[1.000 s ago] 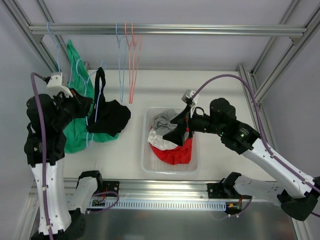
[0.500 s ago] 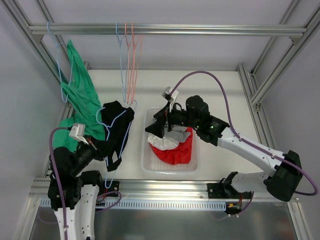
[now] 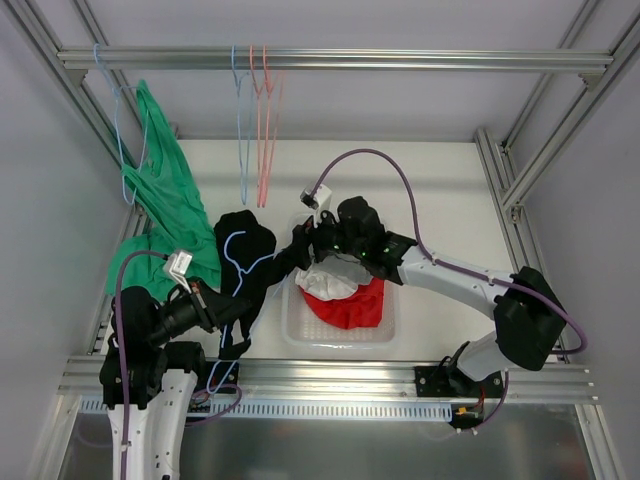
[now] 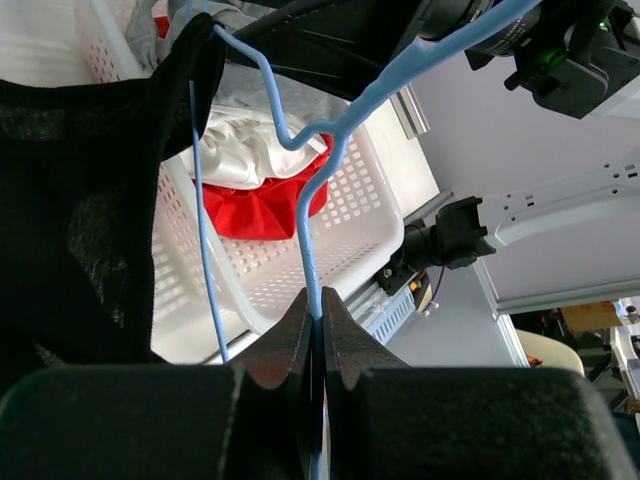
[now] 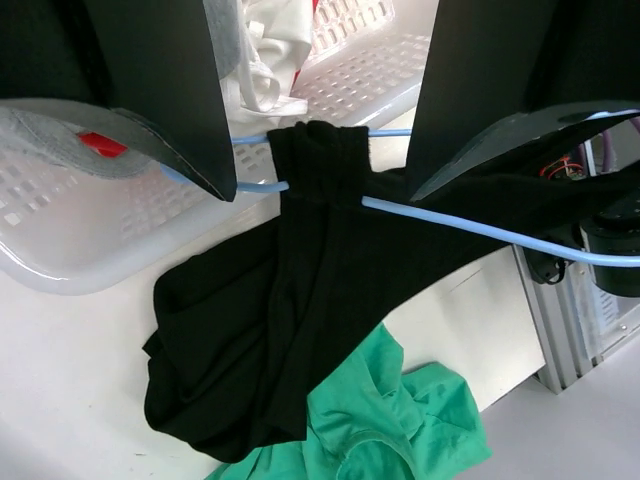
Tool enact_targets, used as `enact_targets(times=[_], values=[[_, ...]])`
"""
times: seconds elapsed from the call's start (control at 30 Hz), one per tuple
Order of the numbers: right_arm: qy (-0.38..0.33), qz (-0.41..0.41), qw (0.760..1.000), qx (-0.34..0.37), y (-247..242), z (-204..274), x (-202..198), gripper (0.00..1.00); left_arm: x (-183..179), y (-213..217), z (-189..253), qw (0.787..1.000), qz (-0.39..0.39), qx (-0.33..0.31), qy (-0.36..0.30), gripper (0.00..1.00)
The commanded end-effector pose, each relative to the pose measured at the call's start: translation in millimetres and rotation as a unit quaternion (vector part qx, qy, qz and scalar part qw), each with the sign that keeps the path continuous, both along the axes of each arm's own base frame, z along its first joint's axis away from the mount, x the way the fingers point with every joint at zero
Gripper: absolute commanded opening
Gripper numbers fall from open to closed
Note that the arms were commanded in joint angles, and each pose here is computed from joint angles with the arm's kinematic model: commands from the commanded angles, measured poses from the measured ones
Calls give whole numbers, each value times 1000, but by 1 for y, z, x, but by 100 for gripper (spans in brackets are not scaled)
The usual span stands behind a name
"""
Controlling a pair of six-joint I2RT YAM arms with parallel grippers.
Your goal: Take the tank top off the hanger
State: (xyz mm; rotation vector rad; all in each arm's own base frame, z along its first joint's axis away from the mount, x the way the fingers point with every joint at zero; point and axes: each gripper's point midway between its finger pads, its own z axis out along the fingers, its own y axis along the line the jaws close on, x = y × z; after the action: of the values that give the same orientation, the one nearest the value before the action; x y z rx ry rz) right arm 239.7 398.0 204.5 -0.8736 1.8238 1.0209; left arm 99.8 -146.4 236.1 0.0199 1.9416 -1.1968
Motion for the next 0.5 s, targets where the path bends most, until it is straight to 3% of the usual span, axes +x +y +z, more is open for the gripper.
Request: enact_targets(times=[0.0, 0.03, 0.07, 0.47], values=[[-46, -5, 998, 32, 8, 29, 9, 68, -6, -4, 23, 999, -14, -9, -34, 0], [-45, -5, 999, 29, 8, 26, 9, 60, -5, -3, 24, 999, -13, -7, -36, 0], [-45, -3, 999, 28, 8, 25, 8, 58, -5, -3, 24, 999, -10, -5, -37, 0], [-55, -1, 998, 23, 4, 27, -10, 57, 2, 4, 37, 999, 23, -1, -47, 0]])
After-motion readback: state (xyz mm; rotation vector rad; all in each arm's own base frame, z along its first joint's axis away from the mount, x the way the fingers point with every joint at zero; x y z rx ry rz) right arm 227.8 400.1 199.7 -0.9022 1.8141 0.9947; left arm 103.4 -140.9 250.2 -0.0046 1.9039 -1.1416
